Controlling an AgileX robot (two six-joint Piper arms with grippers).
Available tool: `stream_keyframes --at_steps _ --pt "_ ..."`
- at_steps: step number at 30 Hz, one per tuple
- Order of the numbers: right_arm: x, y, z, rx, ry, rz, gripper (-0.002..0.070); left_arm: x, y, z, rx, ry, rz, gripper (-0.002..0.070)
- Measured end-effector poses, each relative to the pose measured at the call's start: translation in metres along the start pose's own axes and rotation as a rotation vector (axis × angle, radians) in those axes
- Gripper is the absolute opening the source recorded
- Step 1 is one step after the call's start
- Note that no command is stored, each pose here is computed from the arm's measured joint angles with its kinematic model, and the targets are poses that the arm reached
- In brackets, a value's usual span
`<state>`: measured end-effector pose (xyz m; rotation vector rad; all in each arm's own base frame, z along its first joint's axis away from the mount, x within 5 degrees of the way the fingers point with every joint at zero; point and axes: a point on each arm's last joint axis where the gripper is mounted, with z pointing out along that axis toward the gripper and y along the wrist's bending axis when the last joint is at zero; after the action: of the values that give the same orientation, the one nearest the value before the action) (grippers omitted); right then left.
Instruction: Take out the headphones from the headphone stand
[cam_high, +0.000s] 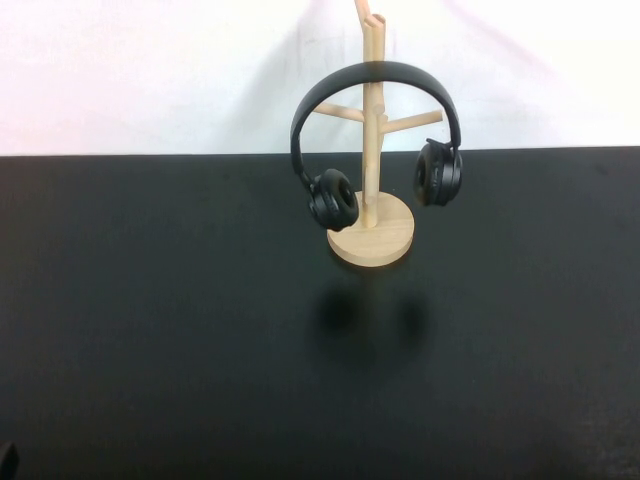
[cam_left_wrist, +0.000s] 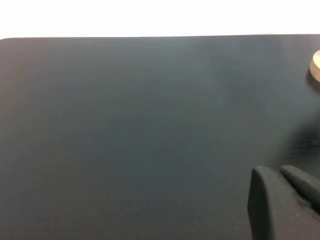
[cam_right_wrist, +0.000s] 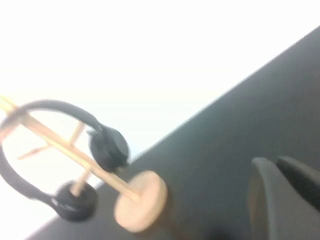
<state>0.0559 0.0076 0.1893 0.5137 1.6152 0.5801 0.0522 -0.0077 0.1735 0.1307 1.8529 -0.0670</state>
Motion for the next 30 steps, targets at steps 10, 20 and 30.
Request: stream_keyframes --at_steps 10,20,30 --pt "-0.001 0.002 0.000 -0.022 -0.010 0.115 -0.0009 0.000 0.000 0.000 0.000 0.000 0.000 -0.0003" --pt "-0.030 0.043 0.008 0.103 0.458 -0.128 -0.0006 0.000 0.000 0.000 0.000 0.000 0.000 -0.0003" --pt "-0.078 0.067 0.072 0.237 0.823 -0.423 -0.0006 0.000 0.000 0.000 0.000 0.000 0.000 -0.0003"
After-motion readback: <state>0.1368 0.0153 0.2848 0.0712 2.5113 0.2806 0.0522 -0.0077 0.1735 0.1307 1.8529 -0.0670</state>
